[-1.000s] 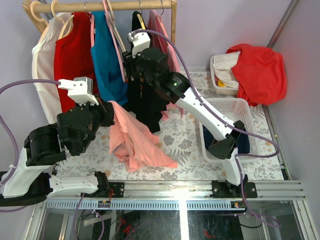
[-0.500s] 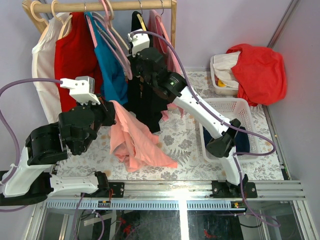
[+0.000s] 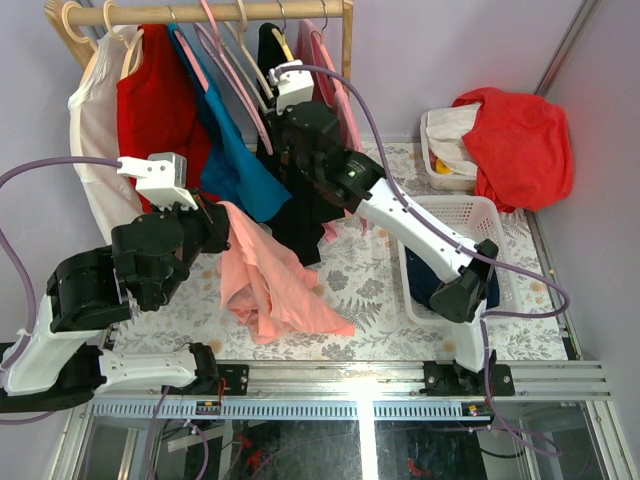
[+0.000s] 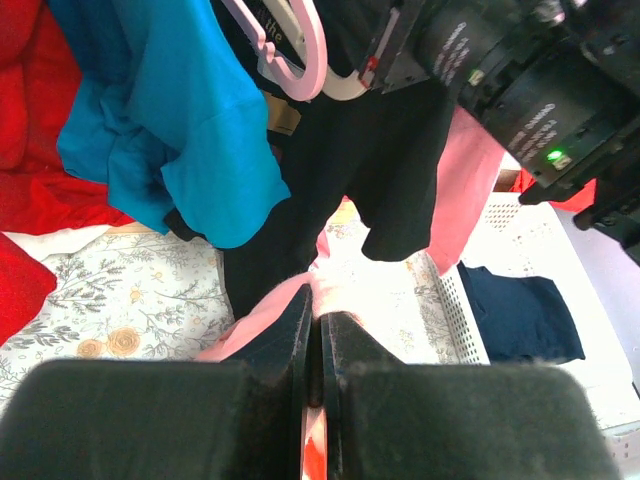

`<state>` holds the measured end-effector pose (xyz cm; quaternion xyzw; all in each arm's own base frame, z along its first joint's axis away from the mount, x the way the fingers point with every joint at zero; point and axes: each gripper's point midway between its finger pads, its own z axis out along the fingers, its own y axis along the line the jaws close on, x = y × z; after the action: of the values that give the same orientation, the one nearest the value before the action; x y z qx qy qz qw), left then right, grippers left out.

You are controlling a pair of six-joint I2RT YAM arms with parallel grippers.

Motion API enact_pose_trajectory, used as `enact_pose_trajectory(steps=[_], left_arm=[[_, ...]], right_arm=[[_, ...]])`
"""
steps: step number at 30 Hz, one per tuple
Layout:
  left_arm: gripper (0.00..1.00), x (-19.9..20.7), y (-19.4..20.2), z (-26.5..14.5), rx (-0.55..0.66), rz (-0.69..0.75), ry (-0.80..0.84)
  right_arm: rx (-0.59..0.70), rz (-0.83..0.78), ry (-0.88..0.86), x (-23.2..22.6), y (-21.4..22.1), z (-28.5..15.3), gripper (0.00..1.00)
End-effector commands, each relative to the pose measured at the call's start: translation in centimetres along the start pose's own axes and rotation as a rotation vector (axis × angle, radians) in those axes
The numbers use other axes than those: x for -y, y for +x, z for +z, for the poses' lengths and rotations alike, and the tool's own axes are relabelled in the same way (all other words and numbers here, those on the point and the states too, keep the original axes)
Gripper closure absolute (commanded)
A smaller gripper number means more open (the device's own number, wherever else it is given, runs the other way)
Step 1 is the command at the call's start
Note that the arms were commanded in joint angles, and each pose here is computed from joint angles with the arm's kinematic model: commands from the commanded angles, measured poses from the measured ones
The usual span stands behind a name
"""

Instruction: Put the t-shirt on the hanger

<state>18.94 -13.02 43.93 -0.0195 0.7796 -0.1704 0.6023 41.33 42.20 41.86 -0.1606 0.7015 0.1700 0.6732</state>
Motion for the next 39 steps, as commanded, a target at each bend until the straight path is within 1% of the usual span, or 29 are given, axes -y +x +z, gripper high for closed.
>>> enact_pose_trajectory(steps=[1,5,8,12,17,20,22,23,29,32,39], left_arm=[[1.0,-0.3,-1.2,-0.6,0.026,-0.037,0.011],[1.0,-0.3,-1.0,-0.6,0.024,-0.038,0.009],[1.0,-0.3,-1.1,-0.6,0.025,-0.039,0.011],[1.0,-0.2,-1.2,-0.6,0.023,-0.034,0.013],[1.0,0.0,-1.0,-0.4,0.019,-0.028,0.01],[1.0,0.3,-0.8,-0.2,0.012,-0.026,0.012],[1.0,0.4,-0.5,-0.1,0.008,-0.024,0.011],[1.0,0.4,-0.4,0.0,0.007,-0.022,0.009],[1.0,0.4,-0.3,0.2,-0.004,-0.005,-0.005],[1.0,0.6,-0.3,0.5,-0.013,0.015,-0.021],[1.0,2.1,0.1,1.9,-0.038,0.075,-0.045]], right_arm=[[0.222,0.125,0.033,1.8,-9.3,-3.4,1.0],[0.245,0.132,0.016,1.6,-10.3,-4.7,1.0],[0.231,0.132,0.037,2.1,-10.3,-5.2,1.0],[0.19,0.125,0.033,2.2,-9.6,-5.7,1.0],[0.18,0.138,0.013,2.6,-9.2,-7.3,1.0],[0.151,0.139,-0.002,2.8,-8.6,-8.4,1.0],[0.12,0.135,-0.027,2.5,-7.1,-8.8,1.0],[0.138,0.149,-0.037,2.9,-7.8,-10.0,1.0],[0.11,0.162,-0.09,3.7,-6.8,-13.7,1.0],[0.114,0.181,-0.118,4.8,-6.6,-17.1,1.0],[0.057,0.168,-0.166,8.7,-4.1,-26.4,1.0]])
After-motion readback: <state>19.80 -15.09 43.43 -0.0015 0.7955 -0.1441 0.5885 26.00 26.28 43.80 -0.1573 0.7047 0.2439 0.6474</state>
